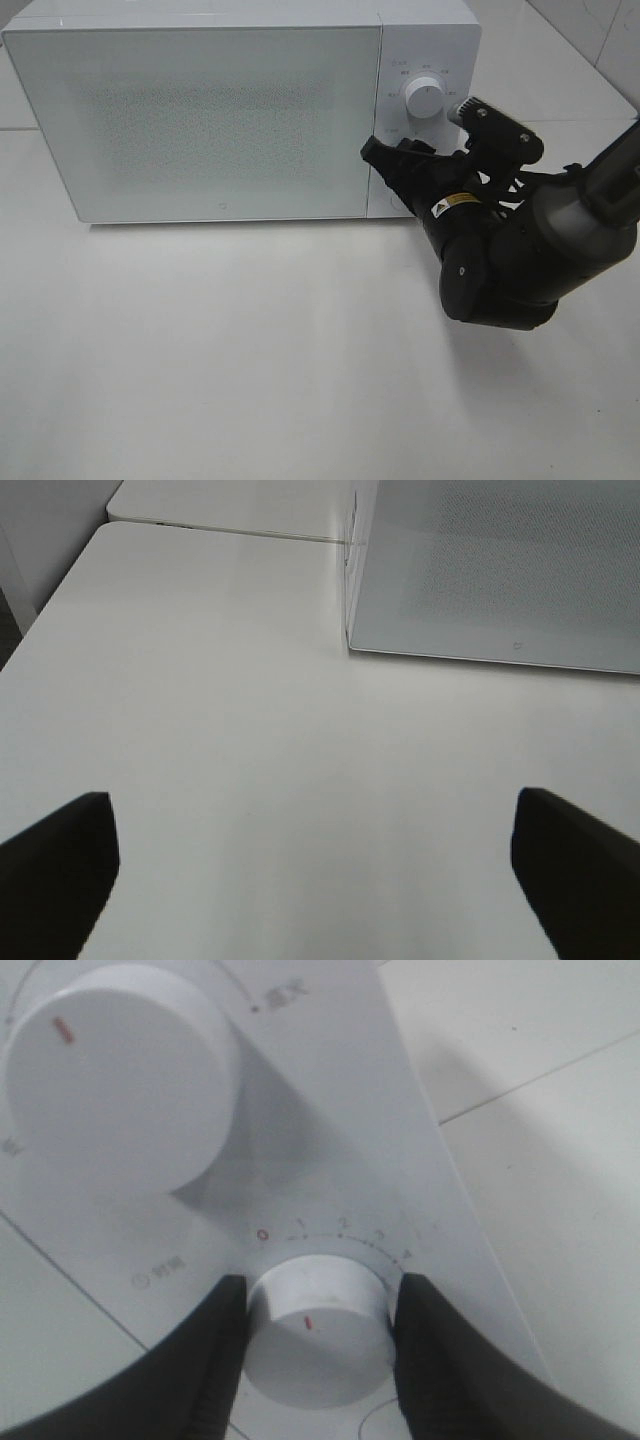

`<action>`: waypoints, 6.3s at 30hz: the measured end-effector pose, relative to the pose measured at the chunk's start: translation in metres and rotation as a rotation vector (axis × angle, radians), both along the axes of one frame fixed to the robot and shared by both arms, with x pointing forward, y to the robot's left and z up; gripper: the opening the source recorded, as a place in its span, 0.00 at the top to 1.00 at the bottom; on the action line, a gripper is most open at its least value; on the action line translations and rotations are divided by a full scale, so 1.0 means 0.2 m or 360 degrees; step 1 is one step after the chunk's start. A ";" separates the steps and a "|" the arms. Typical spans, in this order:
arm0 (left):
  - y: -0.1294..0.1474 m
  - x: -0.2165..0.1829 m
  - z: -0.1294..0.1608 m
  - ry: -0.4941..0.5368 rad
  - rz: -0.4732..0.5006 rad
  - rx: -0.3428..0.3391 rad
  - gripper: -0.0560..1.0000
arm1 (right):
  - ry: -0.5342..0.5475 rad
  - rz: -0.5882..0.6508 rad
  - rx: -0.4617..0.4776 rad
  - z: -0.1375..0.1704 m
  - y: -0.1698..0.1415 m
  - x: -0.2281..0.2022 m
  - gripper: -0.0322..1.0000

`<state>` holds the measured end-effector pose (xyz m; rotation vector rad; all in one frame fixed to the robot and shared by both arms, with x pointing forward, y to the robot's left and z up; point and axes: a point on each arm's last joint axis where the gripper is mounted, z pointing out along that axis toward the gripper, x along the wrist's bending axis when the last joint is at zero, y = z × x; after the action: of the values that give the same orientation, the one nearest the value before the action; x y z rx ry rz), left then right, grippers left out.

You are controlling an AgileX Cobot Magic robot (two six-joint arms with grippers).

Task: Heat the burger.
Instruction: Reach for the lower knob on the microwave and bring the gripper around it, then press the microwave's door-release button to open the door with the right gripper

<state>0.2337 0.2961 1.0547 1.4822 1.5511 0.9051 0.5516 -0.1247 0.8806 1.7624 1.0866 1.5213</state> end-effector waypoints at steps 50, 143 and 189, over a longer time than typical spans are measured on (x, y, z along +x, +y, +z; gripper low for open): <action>0.00 0.00 0.00 0.0000 0.0000 0.0000 0.01 | 0.0183 -0.0381 0.1829 -0.01 -0.01 0.00 0.57; 0.00 0.00 0.00 0.0000 0.0000 0.0000 0.01 | 0.0921 0.1191 -0.0741 0.55 -0.14 -0.66 0.32; 0.00 0.00 0.00 0.0000 0.0000 0.0000 0.01 | 0.0589 0.0257 -0.0735 0.92 -0.87 -1.32 0.23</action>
<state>0.2337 0.2961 1.0547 1.4822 1.5511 0.9051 0.2867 -0.2979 1.0638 1.6843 1.6454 0.9342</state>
